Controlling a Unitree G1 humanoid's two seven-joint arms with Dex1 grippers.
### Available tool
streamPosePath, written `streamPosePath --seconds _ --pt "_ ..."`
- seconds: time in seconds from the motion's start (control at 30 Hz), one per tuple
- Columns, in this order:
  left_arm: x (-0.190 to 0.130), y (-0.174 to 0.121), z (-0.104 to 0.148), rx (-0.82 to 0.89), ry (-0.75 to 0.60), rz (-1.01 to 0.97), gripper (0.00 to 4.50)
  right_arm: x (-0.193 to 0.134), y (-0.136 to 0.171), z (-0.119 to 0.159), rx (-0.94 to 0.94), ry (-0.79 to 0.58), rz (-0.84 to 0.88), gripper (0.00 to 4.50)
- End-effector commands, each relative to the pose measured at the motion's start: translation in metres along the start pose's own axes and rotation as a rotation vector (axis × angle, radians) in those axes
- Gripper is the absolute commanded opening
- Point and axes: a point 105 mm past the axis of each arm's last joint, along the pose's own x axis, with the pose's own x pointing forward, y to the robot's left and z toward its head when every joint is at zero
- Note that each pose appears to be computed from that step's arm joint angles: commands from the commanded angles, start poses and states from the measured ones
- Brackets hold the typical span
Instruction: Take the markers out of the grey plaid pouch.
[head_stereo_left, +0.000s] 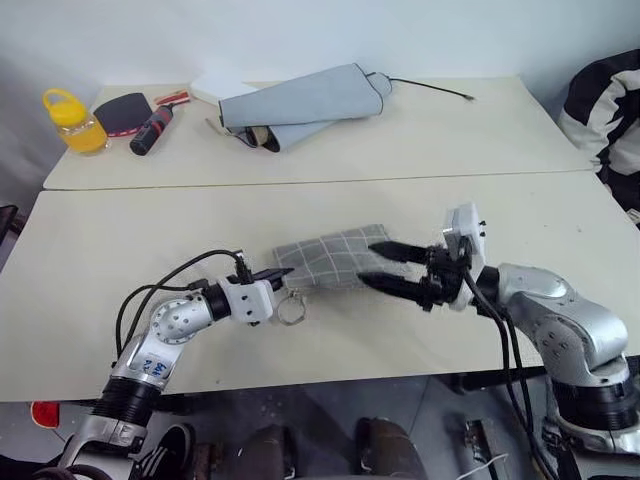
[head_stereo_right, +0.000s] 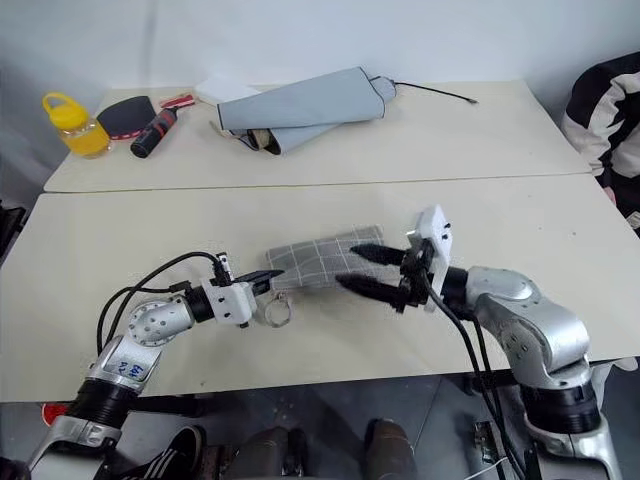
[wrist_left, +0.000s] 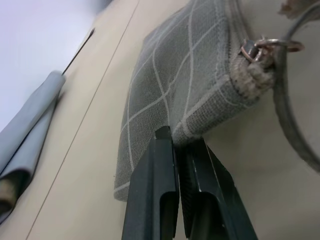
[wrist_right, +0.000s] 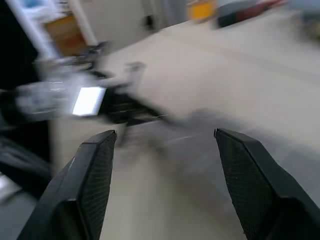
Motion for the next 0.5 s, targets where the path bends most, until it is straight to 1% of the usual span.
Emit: streamPosePath --seconds 0.03,0.1,0.17,0.27,0.37,0.4,0.47,0.5 --pt "0.013 -0.010 0.008 0.005 0.005 -0.006 0.00 0.011 0.006 -0.024 0.089 0.047 -0.022 3.31" --pt "0.019 -0.013 0.011 0.004 -0.001 -0.005 0.00 0.018 0.001 -0.035 0.148 0.051 -0.070 3.31" --pt "0.020 -0.015 0.013 -0.002 -0.004 -0.010 0.00 0.026 -0.003 -0.041 0.168 0.046 -0.106 3.31" --pt "0.020 -0.017 0.013 0.004 -0.001 -0.019 0.00 0.040 -0.002 -0.039 0.216 -0.006 -0.108 3.31" --pt "0.019 -0.017 0.012 0.005 0.004 -0.019 0.00 0.049 0.002 -0.045 0.183 0.038 -0.088 3.31" --pt "0.018 -0.016 0.013 0.007 0.000 -0.018 0.00 0.052 0.000 -0.042 0.189 0.018 -0.086 3.31" --pt "0.019 -0.016 0.014 0.018 -0.005 -0.024 0.00 0.056 -0.005 -0.035 0.204 -0.021 -0.090 2.92" --pt "0.019 -0.017 0.015 0.021 -0.008 -0.027 0.00 0.058 -0.006 -0.034 0.208 -0.027 -0.085 2.80"
